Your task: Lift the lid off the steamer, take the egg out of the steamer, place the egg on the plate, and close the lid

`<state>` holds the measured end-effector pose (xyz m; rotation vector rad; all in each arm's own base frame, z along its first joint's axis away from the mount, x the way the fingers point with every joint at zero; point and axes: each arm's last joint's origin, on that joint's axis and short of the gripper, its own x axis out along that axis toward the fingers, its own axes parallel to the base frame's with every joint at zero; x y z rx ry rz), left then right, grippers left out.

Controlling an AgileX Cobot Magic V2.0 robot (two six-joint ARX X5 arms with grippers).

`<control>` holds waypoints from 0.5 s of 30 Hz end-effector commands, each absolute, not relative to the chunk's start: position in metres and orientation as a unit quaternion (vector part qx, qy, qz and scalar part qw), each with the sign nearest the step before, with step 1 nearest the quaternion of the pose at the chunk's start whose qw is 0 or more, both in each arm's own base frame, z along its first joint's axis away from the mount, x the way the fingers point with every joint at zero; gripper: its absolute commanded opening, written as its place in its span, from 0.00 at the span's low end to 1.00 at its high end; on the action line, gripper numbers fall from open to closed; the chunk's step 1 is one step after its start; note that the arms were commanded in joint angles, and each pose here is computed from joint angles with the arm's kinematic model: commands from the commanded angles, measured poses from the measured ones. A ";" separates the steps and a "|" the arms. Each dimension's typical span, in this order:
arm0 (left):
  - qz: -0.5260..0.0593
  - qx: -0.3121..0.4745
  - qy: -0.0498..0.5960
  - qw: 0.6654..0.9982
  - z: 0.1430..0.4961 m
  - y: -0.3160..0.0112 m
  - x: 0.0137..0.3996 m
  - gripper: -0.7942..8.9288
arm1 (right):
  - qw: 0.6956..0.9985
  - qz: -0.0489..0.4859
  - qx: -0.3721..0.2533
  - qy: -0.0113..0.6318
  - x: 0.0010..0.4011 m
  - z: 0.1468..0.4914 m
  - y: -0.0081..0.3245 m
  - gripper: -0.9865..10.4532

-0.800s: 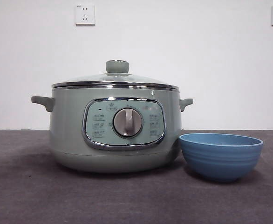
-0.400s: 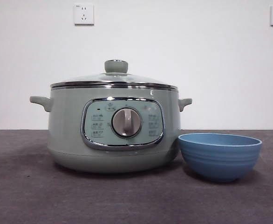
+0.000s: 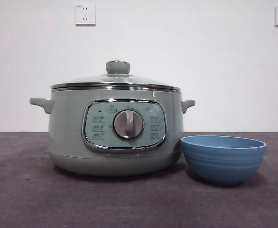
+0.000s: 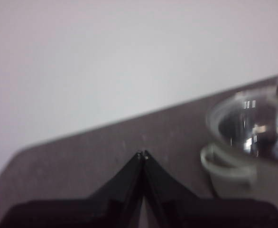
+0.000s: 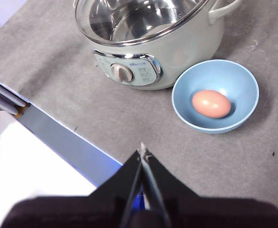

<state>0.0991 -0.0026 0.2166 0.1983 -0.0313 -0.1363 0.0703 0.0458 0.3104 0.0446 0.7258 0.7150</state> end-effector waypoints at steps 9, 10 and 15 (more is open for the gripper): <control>-0.039 0.053 0.023 0.998 0.164 0.000 0.099 0.08 | 0.873 0.343 0.019 0.346 0.070 0.310 0.046 0.09; -0.040 0.050 0.032 0.997 0.161 0.000 0.098 0.08 | 0.873 0.343 0.019 0.346 0.070 0.310 0.046 0.09; -0.043 0.044 0.084 0.995 0.150 0.000 0.096 0.08 | 0.873 0.343 0.019 0.346 0.070 0.310 0.046 0.09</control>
